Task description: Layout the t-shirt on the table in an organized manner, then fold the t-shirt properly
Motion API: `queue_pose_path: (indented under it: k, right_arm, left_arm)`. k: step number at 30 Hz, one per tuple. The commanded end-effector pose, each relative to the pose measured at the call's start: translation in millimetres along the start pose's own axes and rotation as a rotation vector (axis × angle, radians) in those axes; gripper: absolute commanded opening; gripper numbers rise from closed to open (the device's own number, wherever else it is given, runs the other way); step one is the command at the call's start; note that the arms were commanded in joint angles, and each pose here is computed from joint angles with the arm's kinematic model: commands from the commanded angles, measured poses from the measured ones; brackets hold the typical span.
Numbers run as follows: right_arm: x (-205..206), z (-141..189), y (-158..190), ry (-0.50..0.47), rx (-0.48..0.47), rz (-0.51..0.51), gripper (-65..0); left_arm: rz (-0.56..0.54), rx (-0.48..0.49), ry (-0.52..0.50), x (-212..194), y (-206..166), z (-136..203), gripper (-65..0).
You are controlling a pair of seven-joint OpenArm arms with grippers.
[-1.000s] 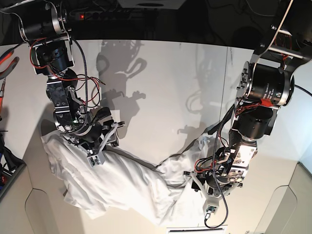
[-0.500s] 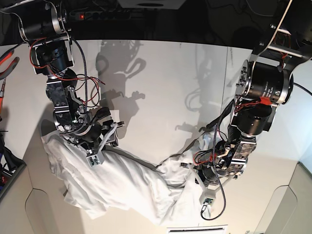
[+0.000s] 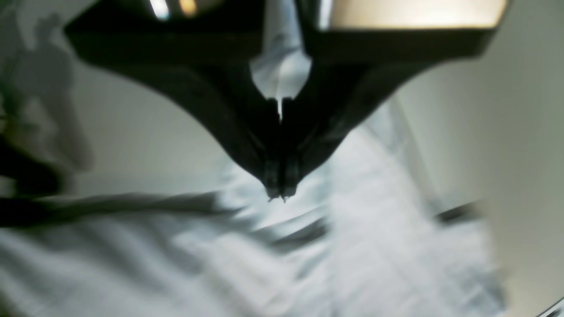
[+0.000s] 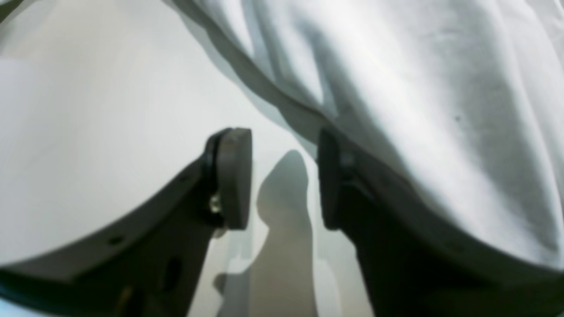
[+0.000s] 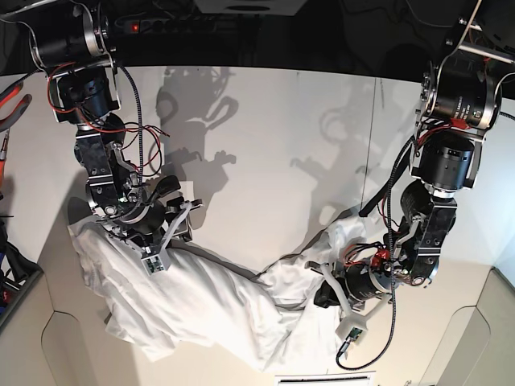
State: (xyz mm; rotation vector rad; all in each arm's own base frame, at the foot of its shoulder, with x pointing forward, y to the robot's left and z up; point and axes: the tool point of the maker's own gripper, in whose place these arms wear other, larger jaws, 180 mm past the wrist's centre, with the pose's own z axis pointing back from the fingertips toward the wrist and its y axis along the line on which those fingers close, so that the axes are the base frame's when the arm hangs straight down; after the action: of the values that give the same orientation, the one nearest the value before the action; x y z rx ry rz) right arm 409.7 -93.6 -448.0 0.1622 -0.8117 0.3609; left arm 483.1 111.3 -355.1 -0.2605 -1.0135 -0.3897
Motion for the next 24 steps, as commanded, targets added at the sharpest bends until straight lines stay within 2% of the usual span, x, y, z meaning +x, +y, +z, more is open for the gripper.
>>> queue_pose_path:
  k: [1, 3, 4, 7, 13, 18, 24]
  right_arm:
    - [25.5, 1.4, -5.1, -0.062, -0.007, 0.006, -40.4]
    - [26.1, 1.0, -3.4, -0.064, -0.003, 0.001, -40.4]
    - [26.7, 0.8, -1.9, -0.067, 0.001, -0.005, -40.4]
    - [27.0, 0.6, -1.1, -0.067, 0.002, -0.005, -40.4]
    - [27.2, 0.4, -0.3, -0.068, 0.004, -0.006, -40.4]
    - [26.9, 0.4, -0.2, -0.067, 0.004, -0.006, -40.4]
    - [27.0, 0.4, -0.2, -0.068, 0.004, -0.006, -40.4]
  left_arm:
    - [-0.028, 0.029, -0.090, 34.3, 8.4, 1.2, -59.9]
    - [-0.073, 0.078, -0.104, 35.7, 18.0, 0.8, -41.4]
    - [-0.072, 0.115, -0.110, 36.5, 25.8, 0.6, -38.5]
    - [-0.033, 0.186, -0.081, 29.3, 45.1, -4.0, -38.5]
    - [0.161, 0.179, -0.014, 16.1, 57.0, -22.4, -38.5]
    - [0.217, 0.157, -0.006, 21.8, 53.0, -30.8, -38.5]
    - [0.315, 0.155, 0.036, 3.3, 46.2, -37.4, -38.5]
